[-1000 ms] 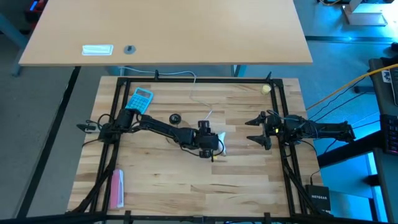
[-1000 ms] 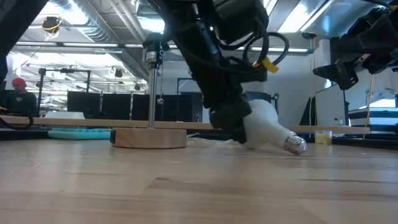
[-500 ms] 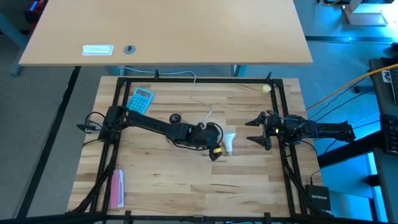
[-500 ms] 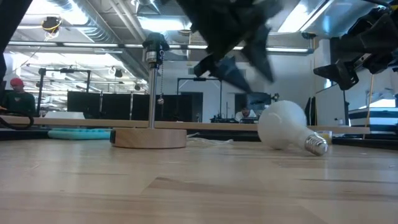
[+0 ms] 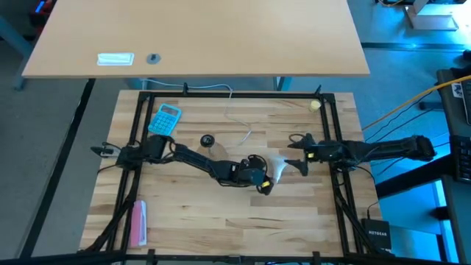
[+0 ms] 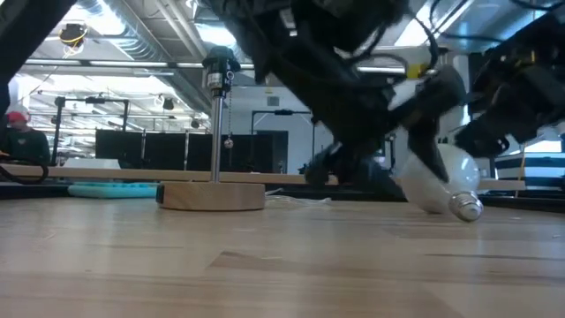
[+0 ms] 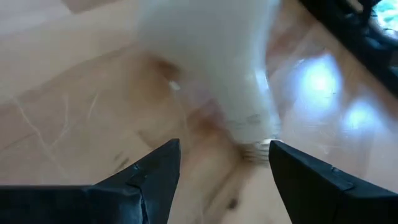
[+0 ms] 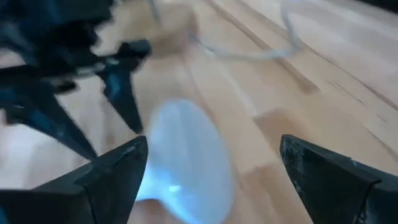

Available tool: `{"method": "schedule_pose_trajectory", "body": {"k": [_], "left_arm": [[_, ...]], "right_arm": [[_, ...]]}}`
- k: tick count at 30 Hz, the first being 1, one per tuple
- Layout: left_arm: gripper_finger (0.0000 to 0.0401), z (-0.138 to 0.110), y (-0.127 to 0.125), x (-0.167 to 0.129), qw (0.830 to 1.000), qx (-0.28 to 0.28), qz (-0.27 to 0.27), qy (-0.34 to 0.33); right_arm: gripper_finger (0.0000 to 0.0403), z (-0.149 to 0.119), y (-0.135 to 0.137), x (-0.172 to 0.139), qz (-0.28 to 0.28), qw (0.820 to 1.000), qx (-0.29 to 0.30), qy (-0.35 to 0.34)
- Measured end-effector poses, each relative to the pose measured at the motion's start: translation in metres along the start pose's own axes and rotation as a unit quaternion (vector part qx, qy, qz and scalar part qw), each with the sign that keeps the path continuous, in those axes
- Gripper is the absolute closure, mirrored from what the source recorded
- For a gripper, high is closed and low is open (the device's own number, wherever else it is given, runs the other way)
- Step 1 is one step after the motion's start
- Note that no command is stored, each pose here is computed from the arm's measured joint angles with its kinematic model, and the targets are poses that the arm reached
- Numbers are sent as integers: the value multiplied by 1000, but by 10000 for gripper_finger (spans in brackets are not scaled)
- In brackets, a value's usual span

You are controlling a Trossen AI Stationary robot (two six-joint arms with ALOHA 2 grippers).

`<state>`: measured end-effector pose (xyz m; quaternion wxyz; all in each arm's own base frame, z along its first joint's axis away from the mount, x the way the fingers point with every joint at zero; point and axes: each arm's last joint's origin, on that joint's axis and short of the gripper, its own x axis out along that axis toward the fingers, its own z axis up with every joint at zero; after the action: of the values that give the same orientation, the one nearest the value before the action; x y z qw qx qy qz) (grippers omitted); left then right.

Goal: Screw lightbulb
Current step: Insert the light bulb into the lamp

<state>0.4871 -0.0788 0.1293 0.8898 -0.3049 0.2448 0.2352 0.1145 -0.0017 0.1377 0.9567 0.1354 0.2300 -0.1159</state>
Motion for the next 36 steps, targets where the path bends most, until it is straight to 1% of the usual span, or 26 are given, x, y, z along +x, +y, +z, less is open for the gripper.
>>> {"method": "schedule_pose_trajectory", "body": {"k": [2, 4, 6, 7, 9, 13, 18, 22, 25, 28, 33, 36], "left_arm": [[168, 3, 2, 5, 1000, -1, -10, -11], [168, 6, 2, 6, 1000, 0, -14, -16], [168, 6, 3, 6, 1000, 13, -12, -14], [168, 6, 3, 6, 1000, 20, -10, -13], [168, 7, 3, 6, 1000, 17, -11, -15], [168, 9, 5, 9, 999, -23, -6, -32], [168, 2, 9, 24, 995, -82, -26, -56], [168, 0, 16, 32, 991, -117, -12, -71], [168, 1, 19, 35, 991, -112, -7, -72], [168, 0, 20, 35, 992, -104, -4, -69], [168, 0, 20, 35, 992, -105, -5, -69], [168, 1, 18, 33, 993, -103, -7, -65]], "right_arm": [[33, -3, 0, 5, 0, 1000, -4, 20], [33, -6, 2, 10, 17, 999, -6, 39], [33, -5, 4, 13, 31, 999, -5, 40], [33, -5, 4, 15, 30, 999, -5, 43], [33, -6, 4, 18, 27, 998, -7, 53], [33, -7, 5, 24, 19, 998, -8, 56], [33, -3, 7, 30, 23, 999, -5, 38], [33, -3, 8, 35, 24, 999, 4, 34], [33, -8, 7, 39, 15, 998, 8, 58], [33, -11, 8, 43, 22, 997, 21, 77], [33, -13, 9, 47, 29, 995, 43, 83], [33, -14, 9, 49, 37, 994, 46, 89]]}}
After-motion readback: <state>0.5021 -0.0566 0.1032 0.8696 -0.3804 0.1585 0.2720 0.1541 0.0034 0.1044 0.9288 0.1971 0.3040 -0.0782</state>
